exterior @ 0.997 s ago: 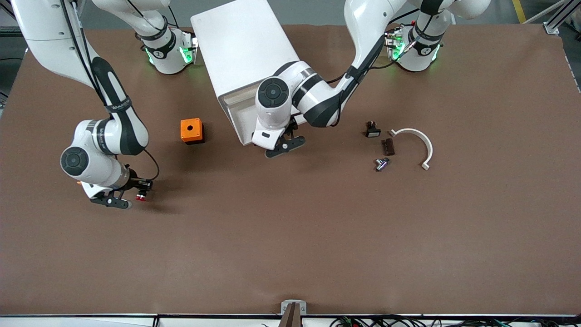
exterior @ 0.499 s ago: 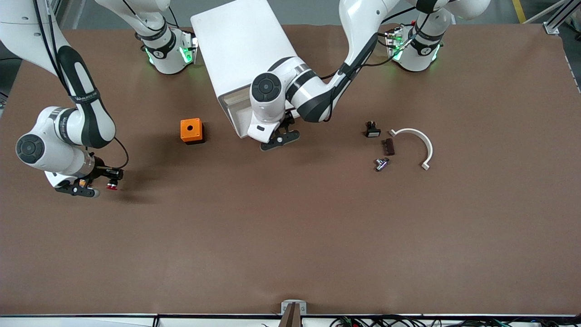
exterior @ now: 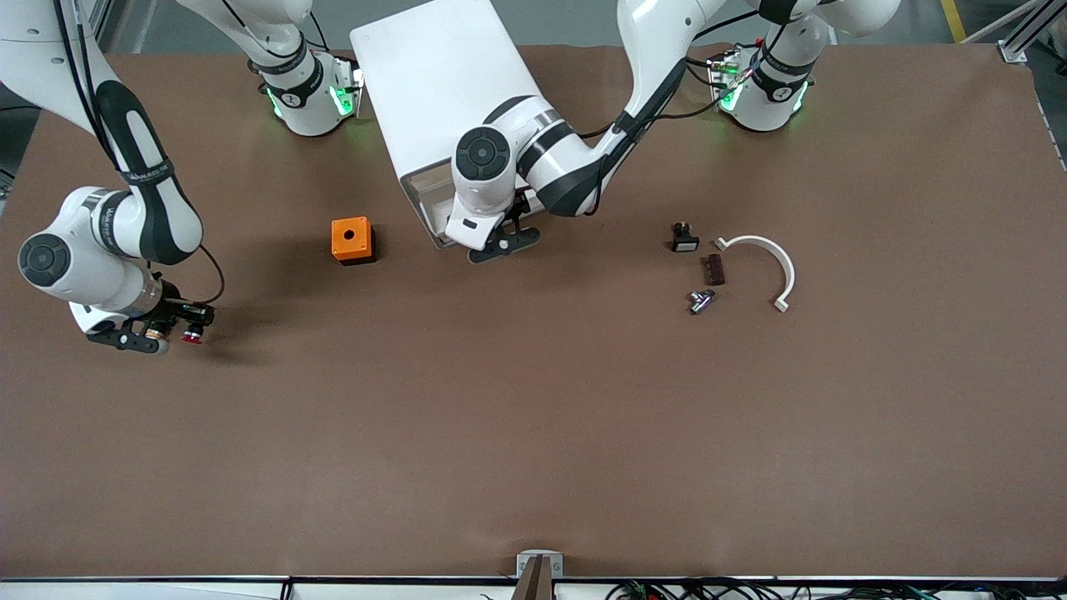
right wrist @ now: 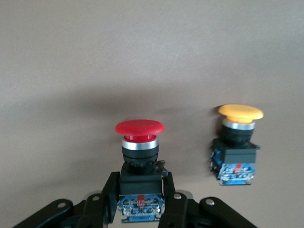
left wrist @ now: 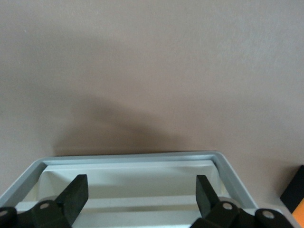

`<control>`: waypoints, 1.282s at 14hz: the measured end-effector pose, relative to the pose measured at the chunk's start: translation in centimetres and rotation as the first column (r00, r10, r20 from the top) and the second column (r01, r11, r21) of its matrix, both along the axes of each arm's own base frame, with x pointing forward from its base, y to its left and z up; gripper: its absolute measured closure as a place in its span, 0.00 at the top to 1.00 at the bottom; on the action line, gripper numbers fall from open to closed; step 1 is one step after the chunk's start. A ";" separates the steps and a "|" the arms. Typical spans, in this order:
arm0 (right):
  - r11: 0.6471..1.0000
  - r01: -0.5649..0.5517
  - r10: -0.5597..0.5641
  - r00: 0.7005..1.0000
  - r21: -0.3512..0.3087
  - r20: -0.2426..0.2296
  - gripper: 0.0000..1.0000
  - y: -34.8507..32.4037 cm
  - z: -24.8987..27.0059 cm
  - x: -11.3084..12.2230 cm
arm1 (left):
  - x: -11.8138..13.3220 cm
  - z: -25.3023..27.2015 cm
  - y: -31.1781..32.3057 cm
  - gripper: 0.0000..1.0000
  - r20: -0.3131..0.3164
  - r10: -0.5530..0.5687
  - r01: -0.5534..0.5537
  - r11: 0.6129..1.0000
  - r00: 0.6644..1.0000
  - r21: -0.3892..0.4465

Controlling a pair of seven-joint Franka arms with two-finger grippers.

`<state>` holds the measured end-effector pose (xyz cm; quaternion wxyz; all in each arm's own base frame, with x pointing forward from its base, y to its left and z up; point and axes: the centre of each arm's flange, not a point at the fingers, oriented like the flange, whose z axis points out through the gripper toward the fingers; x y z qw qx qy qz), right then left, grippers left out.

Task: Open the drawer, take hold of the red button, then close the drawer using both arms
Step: 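Lower the red button beside the yellow button and open the right gripper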

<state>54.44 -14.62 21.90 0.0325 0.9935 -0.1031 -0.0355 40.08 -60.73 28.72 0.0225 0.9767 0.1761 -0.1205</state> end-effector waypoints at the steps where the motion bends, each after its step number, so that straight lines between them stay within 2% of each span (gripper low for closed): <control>1: 1.000 -0.001 0.001 1.000 -0.001 0.011 0.41 -0.3 -0.1 -0.1 | -0.6 -0.2 -0.2 1.00 -0.004 -0.008 0.008 1.000 1.000 0.003; 6: 1.000 -0.004 0.004 1.000 -0.003 0.030 0.41 -0.6 -0.9 -0.9 | -2.5 -0.8 -1.1 1.00 -0.050 -0.008 0.008 1.000 0.999 -0.008; 18: 1.000 -0.012 0.012 0.999 -0.001 0.031 0.41 -0.2 -1.5 -0.9 | -3.2 -1.0 -1.4 1.00 -0.090 0.007 -0.009 1.000 0.996 -0.024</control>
